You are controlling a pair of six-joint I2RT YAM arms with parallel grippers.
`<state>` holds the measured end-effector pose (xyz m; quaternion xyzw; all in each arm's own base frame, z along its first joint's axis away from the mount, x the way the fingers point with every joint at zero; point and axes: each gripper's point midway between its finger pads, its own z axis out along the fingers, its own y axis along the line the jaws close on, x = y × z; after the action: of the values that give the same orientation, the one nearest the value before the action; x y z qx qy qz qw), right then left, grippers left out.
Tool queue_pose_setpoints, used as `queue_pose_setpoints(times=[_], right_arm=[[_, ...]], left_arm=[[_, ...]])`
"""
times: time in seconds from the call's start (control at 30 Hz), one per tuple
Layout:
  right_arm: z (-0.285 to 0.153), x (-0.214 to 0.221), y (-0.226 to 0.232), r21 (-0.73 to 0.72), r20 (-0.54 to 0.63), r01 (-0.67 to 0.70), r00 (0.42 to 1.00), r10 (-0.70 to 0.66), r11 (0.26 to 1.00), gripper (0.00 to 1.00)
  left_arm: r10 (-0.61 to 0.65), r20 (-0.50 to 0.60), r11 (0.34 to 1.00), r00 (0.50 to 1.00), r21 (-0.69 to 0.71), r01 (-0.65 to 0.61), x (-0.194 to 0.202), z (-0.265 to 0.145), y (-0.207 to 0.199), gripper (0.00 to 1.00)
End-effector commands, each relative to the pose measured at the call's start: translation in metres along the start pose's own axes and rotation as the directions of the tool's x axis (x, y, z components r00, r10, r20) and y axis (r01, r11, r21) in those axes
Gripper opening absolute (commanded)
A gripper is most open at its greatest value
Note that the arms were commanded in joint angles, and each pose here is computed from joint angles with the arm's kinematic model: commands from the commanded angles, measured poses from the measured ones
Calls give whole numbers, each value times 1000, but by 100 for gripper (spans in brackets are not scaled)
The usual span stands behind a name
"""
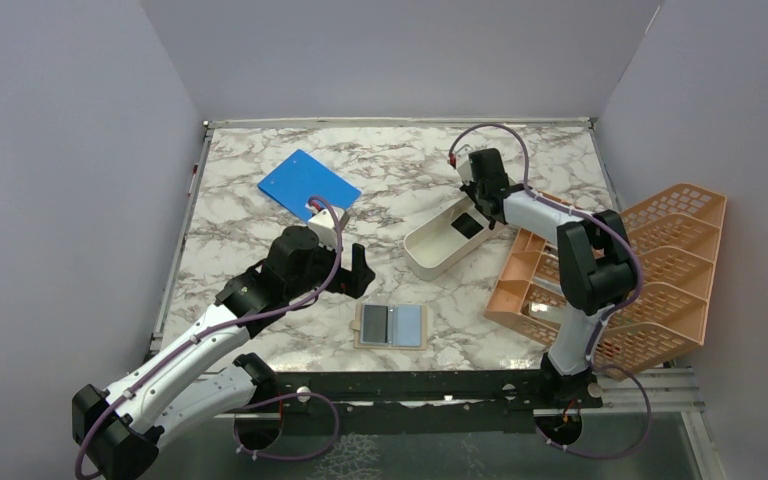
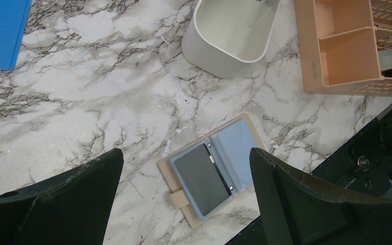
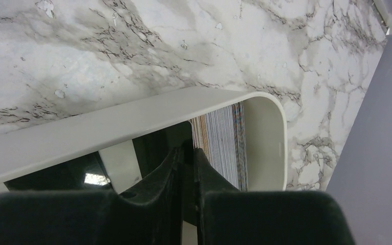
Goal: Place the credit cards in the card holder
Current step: Pick up the credit card from the storage box.
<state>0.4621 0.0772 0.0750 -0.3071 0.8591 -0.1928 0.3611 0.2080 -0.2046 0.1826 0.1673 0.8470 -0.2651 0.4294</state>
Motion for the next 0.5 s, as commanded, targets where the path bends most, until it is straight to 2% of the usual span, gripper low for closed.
queue_pose_setpoints(times=[0.0, 0.13, 0.2, 0.3, 0.47], right_arm=[[-9, -5, -17, 36, 22, -30, 999, 30, 999, 10], [-17, -7, -17, 12, 23, -44, 999, 43, 999, 4], [-24, -10, -9, -52, 19, -57, 998, 58, 997, 1], [-36, -15, 1, -135, 27, -86, 996, 90, 987, 1], [-54, -22, -1, -165, 50, -128, 989, 138, 978, 1]], left_arm=[[10, 36, 1000, 999, 29, -11, -8, -3, -6, 96], [12, 36, 1000, 999, 27, -13, -8, -2, -6, 96], [13, 35, 1000, 999, 28, -14, -8, -1, -6, 96], [12, 33, 1000, 999, 27, -13, -8, -1, -6, 96], [8, 34, 1000, 999, 17, -8, -8, 0, -4, 94]])
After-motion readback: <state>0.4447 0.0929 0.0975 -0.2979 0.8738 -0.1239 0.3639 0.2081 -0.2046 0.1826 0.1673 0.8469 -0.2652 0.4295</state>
